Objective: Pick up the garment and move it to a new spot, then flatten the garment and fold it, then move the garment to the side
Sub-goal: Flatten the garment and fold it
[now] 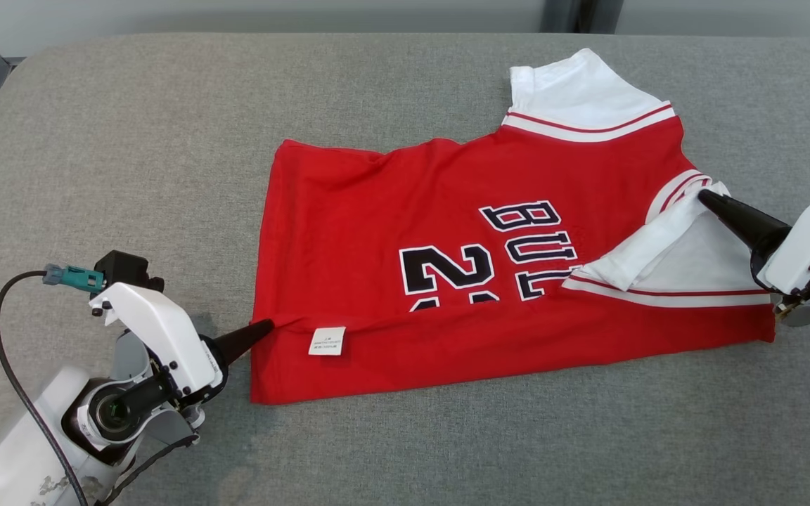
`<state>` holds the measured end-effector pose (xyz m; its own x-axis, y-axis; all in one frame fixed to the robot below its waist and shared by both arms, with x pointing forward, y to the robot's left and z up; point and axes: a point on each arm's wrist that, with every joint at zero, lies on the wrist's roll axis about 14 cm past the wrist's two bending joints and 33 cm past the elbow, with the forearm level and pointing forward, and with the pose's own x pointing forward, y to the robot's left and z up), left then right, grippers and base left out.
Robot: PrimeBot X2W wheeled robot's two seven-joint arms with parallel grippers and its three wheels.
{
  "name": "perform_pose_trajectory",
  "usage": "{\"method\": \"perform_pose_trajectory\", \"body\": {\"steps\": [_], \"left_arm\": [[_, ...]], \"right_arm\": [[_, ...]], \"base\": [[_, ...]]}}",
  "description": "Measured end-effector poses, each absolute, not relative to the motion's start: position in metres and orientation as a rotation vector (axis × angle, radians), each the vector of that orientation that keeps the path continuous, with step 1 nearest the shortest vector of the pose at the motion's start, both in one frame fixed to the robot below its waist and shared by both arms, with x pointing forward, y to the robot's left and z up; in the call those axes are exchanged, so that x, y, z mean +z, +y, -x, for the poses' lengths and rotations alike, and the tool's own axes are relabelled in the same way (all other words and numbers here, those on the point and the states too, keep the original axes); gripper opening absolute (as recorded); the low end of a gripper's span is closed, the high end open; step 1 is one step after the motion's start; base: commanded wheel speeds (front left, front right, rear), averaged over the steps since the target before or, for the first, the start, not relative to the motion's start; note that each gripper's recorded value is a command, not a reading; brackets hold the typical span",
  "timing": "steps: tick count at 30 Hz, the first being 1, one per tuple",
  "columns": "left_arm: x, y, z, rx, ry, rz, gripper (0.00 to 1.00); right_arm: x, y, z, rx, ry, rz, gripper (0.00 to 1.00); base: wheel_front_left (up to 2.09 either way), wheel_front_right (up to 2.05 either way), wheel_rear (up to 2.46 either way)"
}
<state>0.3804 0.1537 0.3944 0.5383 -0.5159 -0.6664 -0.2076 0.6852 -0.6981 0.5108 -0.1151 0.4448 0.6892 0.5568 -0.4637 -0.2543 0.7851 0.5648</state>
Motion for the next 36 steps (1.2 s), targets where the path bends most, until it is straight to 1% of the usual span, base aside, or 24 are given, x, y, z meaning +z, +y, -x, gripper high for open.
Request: {"method": "perform_pose_trajectory", "body": {"steps": [7,8,9,10,11,12,13,14,18,21,23,27,31,33,36], "left_arm": [[0.387,0.154,-0.383,-0.203,1.024,0.809,0.0],[0.386,0.154,-0.383,-0.202,1.026,0.806,0.0],[0.385,0.154,-0.383,-0.198,1.027,0.801,0.0],[0.385,0.154,-0.383,-0.198,1.027,0.801,0.11],[0.384,0.155,-0.383,-0.198,1.028,0.793,0.38],[0.384,0.154,-0.384,-0.201,1.028,0.781,0.38],[0.383,0.155,-0.384,-0.198,1.027,0.77,0.85],[0.381,0.156,-0.383,-0.195,1.026,0.757,1.0],[0.379,0.162,-0.385,-0.172,1.001,0.718,1.0],[0.384,0.172,-0.392,-0.144,0.927,0.666,1.0],[0.397,0.183,-0.407,-0.106,0.816,0.64,1.0],[0.433,0.2,-0.434,-0.039,0.539,0.591,1.0],[0.464,0.208,-0.442,0.004,0.307,0.548,1.0],[0.472,0.206,-0.437,0.014,0.229,0.529,1.0],[0.476,0.199,-0.429,0.016,0.177,0.491,1.0]], "right_arm": [[0.442,-0.114,-0.513,0.467,0.649,-0.492,0.0],[0.441,-0.115,-0.514,0.459,0.644,-0.495,0.16],[0.441,-0.117,-0.516,0.451,0.631,-0.496,0.9],[0.441,-0.117,-0.516,0.451,0.631,-0.496,1.0],[0.442,-0.117,-0.517,0.446,0.625,-0.501,1.0],[0.443,-0.116,-0.518,0.446,0.616,-0.505,1.0],[0.445,-0.114,-0.519,0.45,0.607,-0.512,1.0],[0.446,-0.112,-0.519,0.454,0.604,-0.518,1.0],[0.452,-0.115,-0.522,0.436,0.56,-0.53,1.0],[0.46,-0.121,-0.523,0.411,0.505,-0.54,1.0],[0.471,-0.122,-0.524,0.406,0.441,-0.546,1.0],[0.49,-0.123,-0.518,0.408,0.309,-0.519,1.0],[0.503,-0.13,-0.503,0.391,0.186,-0.48,1.0],[0.507,-0.135,-0.495,0.38,0.132,-0.451,1.0],[0.509,-0.142,-0.482,0.366,0.083,-0.388,1.0]], "base": [[0.0,0.0,0.0],[0.0,0.0,0.0],[0.0,0.0,0.0],[0.0,0.0,0.0],[0.0,0.0,0.0],[0.0,0.0,0.0],[0.0,0.0,0.0],[0.0,0.0,0.0],[0.0,0.0,0.0],[0.0,0.0,0.0],[0.0,0.0,0.0],[0.0,0.0,0.0],[0.0,0.0,0.0],[0.0,0.0,0.0],[0.0,0.0,0.0]]}}
